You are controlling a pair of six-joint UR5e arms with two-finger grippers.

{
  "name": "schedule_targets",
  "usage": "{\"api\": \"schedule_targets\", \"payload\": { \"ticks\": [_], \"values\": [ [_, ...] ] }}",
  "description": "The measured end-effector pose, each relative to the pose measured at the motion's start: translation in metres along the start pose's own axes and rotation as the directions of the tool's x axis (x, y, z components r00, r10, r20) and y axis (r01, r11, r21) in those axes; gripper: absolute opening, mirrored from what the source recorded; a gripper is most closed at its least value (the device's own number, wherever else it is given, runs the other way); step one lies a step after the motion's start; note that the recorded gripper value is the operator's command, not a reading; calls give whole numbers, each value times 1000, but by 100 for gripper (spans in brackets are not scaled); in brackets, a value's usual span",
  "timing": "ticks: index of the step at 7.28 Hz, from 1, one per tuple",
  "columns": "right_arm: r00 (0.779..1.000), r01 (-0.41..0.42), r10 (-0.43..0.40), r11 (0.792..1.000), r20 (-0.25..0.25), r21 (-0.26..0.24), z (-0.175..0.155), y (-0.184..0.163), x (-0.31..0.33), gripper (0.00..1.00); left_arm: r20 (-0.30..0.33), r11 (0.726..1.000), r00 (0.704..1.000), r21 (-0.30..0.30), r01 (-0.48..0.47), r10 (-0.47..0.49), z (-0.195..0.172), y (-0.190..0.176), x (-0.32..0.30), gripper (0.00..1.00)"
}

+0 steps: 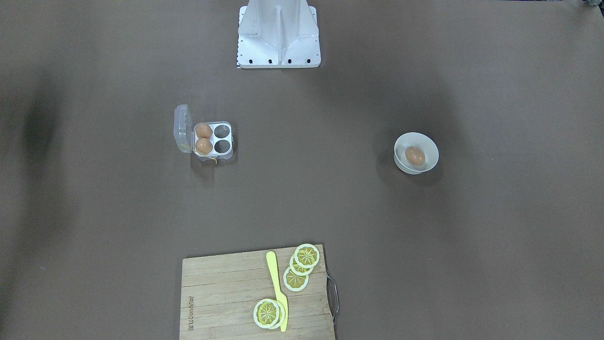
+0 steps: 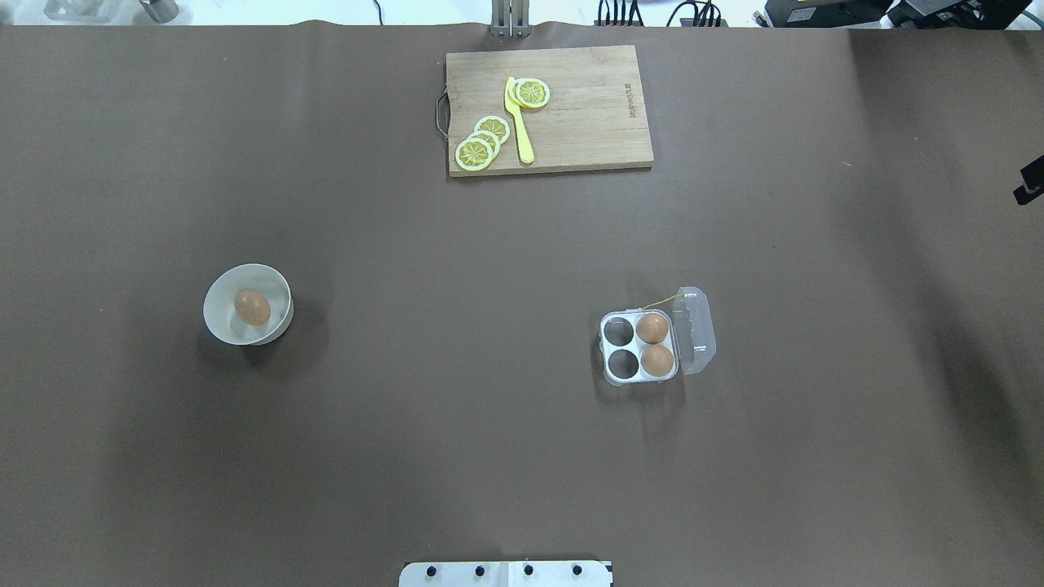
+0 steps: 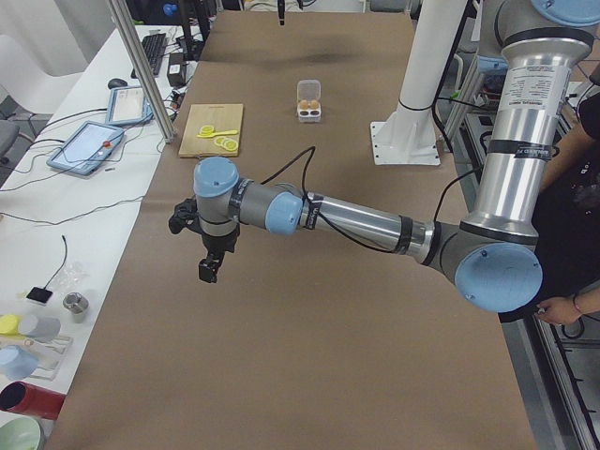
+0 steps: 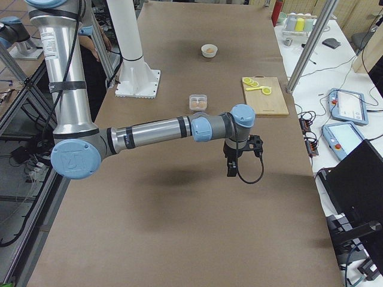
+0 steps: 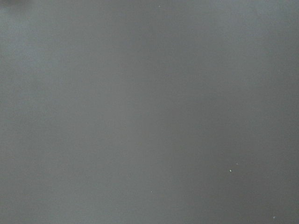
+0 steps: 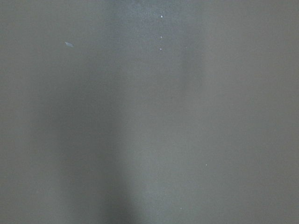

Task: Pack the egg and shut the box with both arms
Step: 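Move the left arm toward the white bowl holding the brown egg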

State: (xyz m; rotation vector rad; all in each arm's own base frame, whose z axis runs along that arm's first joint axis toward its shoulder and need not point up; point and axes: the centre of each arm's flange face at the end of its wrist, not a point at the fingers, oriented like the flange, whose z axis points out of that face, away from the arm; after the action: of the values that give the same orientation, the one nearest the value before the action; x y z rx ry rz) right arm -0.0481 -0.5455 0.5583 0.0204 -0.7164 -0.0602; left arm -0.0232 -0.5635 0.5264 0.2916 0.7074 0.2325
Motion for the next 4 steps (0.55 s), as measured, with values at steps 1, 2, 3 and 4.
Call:
{"api": "schedule_targets", "payload": {
  "ticks": [1,2,3,4],
  "values": [
    [1000,1,-1,1000,1,1,-1,0,0,100,-3,1000,1000,2,-27,27,1,-7,13,99],
    [1000,3,-3,1000,1,3,-1,0,-1,100,-19,997,997,-9,-76,76,12,-20,42,99],
    [1000,4,-4,1000,1,4,-2,-1,-2,100,-43,993,992,-18,-117,116,25,-37,82,99],
    [1000,4,-4,1000,2,6,-3,-2,-3,100,-67,991,989,-19,-131,129,32,-47,124,99]
  ]
}}
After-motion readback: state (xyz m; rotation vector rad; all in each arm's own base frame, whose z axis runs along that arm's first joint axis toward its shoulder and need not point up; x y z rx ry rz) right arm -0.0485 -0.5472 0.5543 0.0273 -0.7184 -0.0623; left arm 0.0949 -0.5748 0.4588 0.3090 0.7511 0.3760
